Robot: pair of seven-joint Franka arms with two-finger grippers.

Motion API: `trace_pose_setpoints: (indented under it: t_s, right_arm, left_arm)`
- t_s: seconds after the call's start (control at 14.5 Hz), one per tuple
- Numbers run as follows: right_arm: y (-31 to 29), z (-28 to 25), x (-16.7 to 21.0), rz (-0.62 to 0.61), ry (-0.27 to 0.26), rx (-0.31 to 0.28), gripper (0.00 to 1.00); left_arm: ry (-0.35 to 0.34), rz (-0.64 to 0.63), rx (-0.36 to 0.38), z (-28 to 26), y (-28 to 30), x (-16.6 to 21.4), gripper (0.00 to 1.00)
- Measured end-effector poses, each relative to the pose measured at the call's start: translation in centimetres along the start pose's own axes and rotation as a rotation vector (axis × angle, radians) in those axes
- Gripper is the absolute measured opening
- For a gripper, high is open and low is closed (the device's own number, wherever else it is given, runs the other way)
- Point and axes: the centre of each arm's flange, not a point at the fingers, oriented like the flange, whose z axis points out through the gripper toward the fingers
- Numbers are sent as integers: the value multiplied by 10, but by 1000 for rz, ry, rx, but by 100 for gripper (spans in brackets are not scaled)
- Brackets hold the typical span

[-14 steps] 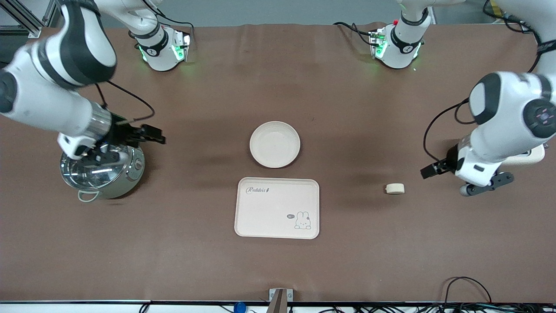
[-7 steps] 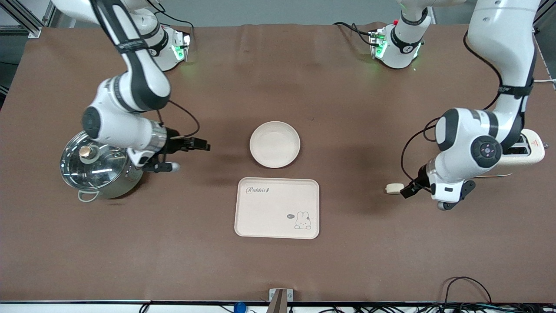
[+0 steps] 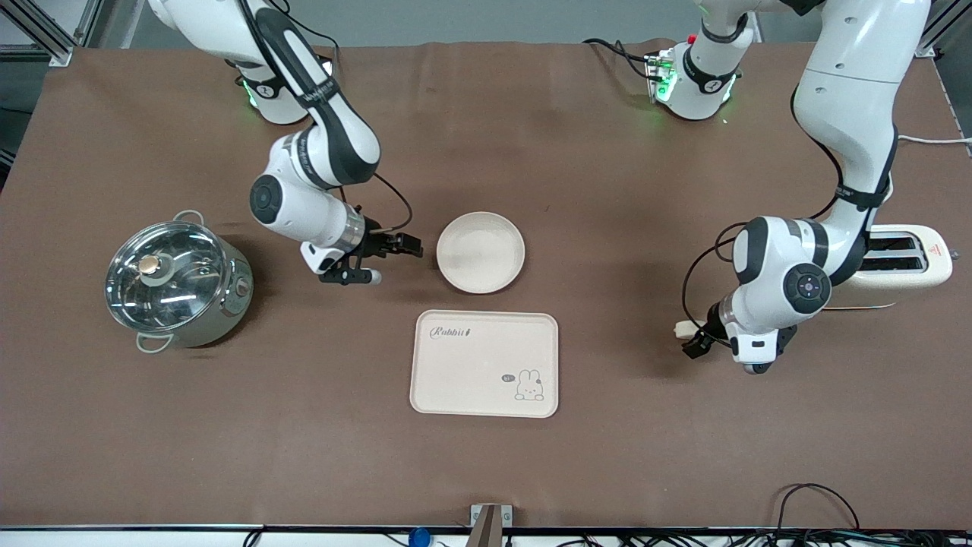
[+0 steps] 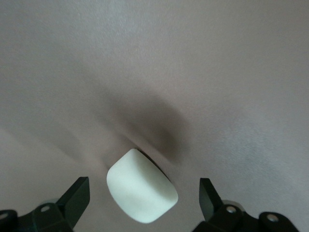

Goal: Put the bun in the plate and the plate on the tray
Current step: 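Grasp the plate rim with the right gripper while the left gripper grasps the bun, then carry the bun with the left gripper over the held plate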

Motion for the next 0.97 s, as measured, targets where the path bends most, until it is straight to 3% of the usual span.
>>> trace_pose_setpoints:
  t_s: [0.34, 0.41, 0.62, 0.69, 0.83, 0.97]
  right_arm:
    - [-6, 37, -13, -10, 8, -23, 100]
    - [-7, 41, -15, -14, 2, -26, 100]
    - [-15, 48, -24, -57, -11, -33, 100]
    - [-16, 51, -26, -79, -15, -35, 100]
    - [-13, 56, -27, -107, -23, -42, 100]
    - [-9, 60, -26, -123, -28, -48, 100]
  left_arm:
    - [-10, -2, 8, 17, -1, -1, 92]
    - [-9, -3, 6, 20, -1, -1, 87]
    - [-7, -2, 4, 21, 0, -2, 59]
    - [-7, 0, 3, 21, 1, -2, 59]
    - [-5, -6, -1, 20, 6, -6, 46]
    - [-11, -35, -4, 20, 17, -23, 46]
